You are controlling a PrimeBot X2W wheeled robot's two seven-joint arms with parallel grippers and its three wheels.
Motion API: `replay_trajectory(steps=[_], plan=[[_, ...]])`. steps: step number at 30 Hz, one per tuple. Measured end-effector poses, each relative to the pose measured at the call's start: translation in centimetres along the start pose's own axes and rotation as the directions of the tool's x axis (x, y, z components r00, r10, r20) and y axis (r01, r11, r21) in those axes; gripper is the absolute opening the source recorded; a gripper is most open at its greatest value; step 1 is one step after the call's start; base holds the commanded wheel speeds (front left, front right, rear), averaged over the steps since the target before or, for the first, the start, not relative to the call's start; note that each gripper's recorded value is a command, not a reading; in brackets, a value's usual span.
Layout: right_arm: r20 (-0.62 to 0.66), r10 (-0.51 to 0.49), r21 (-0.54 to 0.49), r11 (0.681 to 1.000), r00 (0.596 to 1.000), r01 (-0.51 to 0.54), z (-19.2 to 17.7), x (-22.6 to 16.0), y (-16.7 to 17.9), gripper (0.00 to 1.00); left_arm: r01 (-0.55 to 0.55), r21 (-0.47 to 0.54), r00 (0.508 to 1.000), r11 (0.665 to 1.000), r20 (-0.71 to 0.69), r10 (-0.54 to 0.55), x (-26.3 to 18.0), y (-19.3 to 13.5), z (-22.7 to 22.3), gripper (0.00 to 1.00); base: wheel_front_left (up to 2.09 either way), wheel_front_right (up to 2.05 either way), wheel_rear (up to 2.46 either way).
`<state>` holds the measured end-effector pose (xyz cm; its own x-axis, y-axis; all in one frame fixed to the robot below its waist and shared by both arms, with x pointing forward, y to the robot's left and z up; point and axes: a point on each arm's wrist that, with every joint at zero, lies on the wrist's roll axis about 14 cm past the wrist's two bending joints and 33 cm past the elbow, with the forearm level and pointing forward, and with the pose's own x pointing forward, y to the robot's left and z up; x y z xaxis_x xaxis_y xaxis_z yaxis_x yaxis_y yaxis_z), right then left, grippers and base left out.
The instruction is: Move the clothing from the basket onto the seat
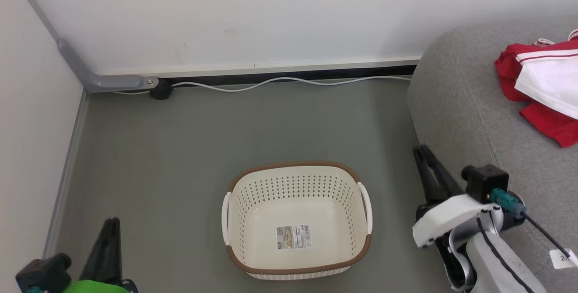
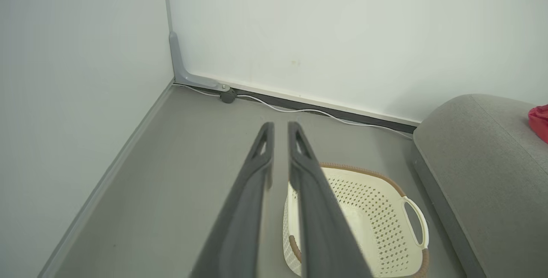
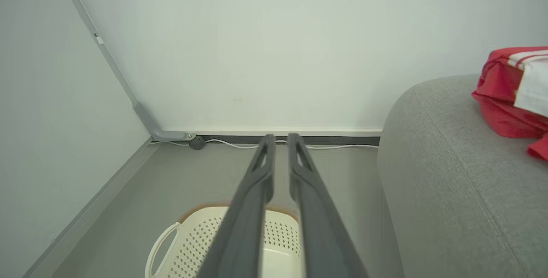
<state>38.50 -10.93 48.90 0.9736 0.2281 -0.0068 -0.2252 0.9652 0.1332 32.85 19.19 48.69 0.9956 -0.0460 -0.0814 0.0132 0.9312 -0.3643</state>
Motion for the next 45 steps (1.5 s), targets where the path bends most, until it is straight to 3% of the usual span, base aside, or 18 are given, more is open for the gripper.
replay_trajectory(steps=[4,11,21,31,45], plan=[[-0.064,-0.016,0.021,1.0,0.998,0.017,-2.2,-1.1,-0.1,0.0,-0.008,-0.035,1.0,0.999,-0.028,0.007,-0.3,-0.5,-1.3,0.0,0.0,0.0,0.0],[-0.082,-0.066,0.092,0.993,0.994,0.074,-2.2,-1.1,-1.5,0.0,-0.032,-0.108,0.999,0.994,-0.043,0.027,-0.2,-0.3,-1.5,0.0,0.0,0.0,0.0],[-0.116,-0.118,0.261,0.954,0.986,0.145,-2.4,-1.2,-2.8,0.0,-0.073,-0.229,0.996,0.971,-0.073,0.058,-0.1,0.2,-2.0,0.0,0.0,0.0,0.0],[-0.137,-0.157,0.383,0.902,0.978,0.198,-2.4,-1.3,-4.0,0.0,-0.099,-0.332,0.993,0.938,-0.092,0.073,0.0,0.6,-2.3,0.0,0.0,0.0,0.0],[-0.146,-0.187,0.555,0.797,0.971,0.237,-2.0,-1.4,-5.2,0.0,-0.113,-0.475,0.992,0.873,-0.102,0.073,0.8,0.7,-2.3,0.0,0.0,0.0,0.0]])
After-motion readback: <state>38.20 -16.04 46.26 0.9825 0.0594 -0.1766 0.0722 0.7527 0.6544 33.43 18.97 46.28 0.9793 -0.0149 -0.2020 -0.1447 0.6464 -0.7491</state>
